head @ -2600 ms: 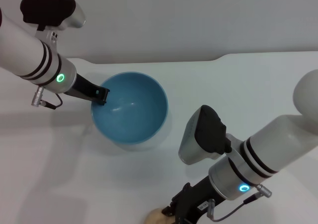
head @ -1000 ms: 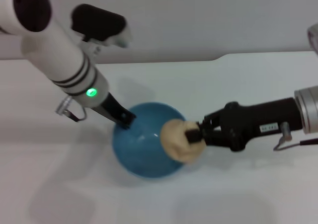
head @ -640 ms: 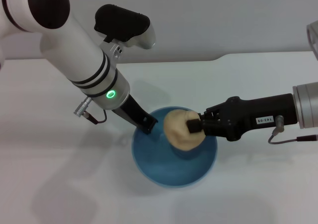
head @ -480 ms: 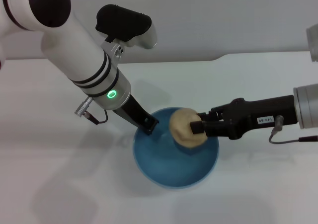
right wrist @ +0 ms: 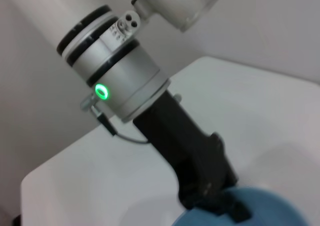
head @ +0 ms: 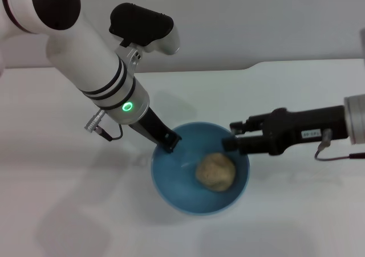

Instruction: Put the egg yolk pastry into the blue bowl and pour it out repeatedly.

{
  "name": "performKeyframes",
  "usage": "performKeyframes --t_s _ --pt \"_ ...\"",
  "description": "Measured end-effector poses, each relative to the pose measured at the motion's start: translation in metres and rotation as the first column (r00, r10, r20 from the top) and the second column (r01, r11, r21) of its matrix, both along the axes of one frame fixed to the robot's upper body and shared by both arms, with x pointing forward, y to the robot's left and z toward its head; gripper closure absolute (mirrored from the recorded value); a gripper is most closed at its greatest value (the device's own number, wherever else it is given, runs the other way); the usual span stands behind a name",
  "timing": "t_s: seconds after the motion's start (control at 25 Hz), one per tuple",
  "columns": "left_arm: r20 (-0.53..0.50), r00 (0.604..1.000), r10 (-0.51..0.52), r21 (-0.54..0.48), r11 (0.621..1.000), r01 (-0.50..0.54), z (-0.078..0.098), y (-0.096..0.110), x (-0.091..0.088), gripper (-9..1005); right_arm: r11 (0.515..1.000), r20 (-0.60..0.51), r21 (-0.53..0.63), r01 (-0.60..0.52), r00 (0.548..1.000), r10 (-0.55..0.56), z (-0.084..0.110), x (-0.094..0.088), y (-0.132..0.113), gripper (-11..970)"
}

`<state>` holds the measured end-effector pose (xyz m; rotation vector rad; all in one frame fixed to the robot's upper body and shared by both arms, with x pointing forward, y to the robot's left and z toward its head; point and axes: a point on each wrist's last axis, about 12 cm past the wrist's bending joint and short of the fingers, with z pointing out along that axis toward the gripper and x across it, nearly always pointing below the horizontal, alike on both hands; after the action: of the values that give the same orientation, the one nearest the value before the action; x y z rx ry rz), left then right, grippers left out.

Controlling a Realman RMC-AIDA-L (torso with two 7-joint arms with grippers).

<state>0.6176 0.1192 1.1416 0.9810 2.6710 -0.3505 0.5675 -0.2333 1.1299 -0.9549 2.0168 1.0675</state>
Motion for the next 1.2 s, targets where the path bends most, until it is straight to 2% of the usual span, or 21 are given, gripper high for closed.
performKeyframes --t_s 0.04,0.2,0.24,0.28,0.36,0.44,0.52,0.56,0.6,0.64,0.72,0.88,1.0,1.2 --pt "0.008 1.000 -0.003 0.000 1.000 0.003 0.000 0.000 0.000 984 1.000 0.010 0.010 0.022 1.000 -0.022 0.002 0.001 -0.004 474" --pt "0.114 0.993 -0.031 -0.012 0.999 0.033 0.001 -0.002 -0.001 984 0.978 0.039 0.098 0.182 0.982 -0.187 0.010 0.006 -0.034 469" --pt "0.180 0.982 -0.050 -0.006 0.999 0.052 0.002 -0.002 -0.004 984 0.945 0.042 0.154 0.287 0.954 -0.297 0.008 0.004 -0.054 468" --pt "0.180 0.982 -0.050 -0.006 0.999 0.052 0.002 -0.002 -0.004 984 0.945 0.042 0.154 0.287 0.954 -0.297 0.008 0.004 -0.054 469" --pt "0.255 0.964 -0.071 0.010 0.997 0.071 0.003 0.000 -0.008 984 0.909 0.036 0.186 0.373 0.922 -0.386 0.004 0.000 -0.071 471" --pt "0.327 0.942 -0.080 0.005 0.997 0.083 0.005 0.001 -0.013 984 0.852 0.018 0.206 0.481 0.869 -0.495 -0.005 -0.007 -0.093 474" --pt "0.401 0.914 -0.068 -0.021 0.996 0.083 0.010 0.003 -0.017 984 0.810 0.001 0.214 0.545 0.830 -0.558 -0.013 -0.015 -0.108 476" --pt "0.443 0.895 -0.053 -0.042 0.996 0.080 0.012 0.005 -0.019 984 0.767 -0.021 0.230 0.598 0.791 -0.611 -0.024 -0.024 -0.121 477" --pt "0.515 0.857 -0.018 -0.078 0.995 0.068 0.015 0.010 -0.022 985 0.767 -0.021 0.230 0.598 0.791 -0.611 -0.024 -0.024 -0.121 478" --pt "0.515 0.857 -0.018 -0.078 0.995 0.068 0.015 0.010 -0.022 985 0.747 -0.031 0.239 0.620 0.774 -0.632 -0.029 -0.028 -0.126 479" --pt "0.583 0.812 0.022 -0.111 0.992 0.053 0.017 0.016 -0.024 985 0.708 -0.048 0.256 0.659 0.740 -0.671 -0.037 -0.037 -0.136 481" --pt "0.717 0.694 0.060 -0.139 0.989 0.059 0.013 0.025 -0.033 985 0.640 -0.068 0.276 0.717 0.679 -0.731 -0.051 -0.053 -0.151 486" --pt "0.781 0.619 0.081 -0.166 0.983 0.081 0.007 0.026 -0.043 984 0.607 -0.079 0.280 0.744 0.647 -0.758 -0.056 -0.061 -0.158 489" --pt "0.878 0.467 0.102 -0.194 0.969 0.154 -0.003 0.020 -0.061 985 0.583 -0.090 0.270 0.767 0.623 -0.777 -0.061 -0.067 -0.162 494"
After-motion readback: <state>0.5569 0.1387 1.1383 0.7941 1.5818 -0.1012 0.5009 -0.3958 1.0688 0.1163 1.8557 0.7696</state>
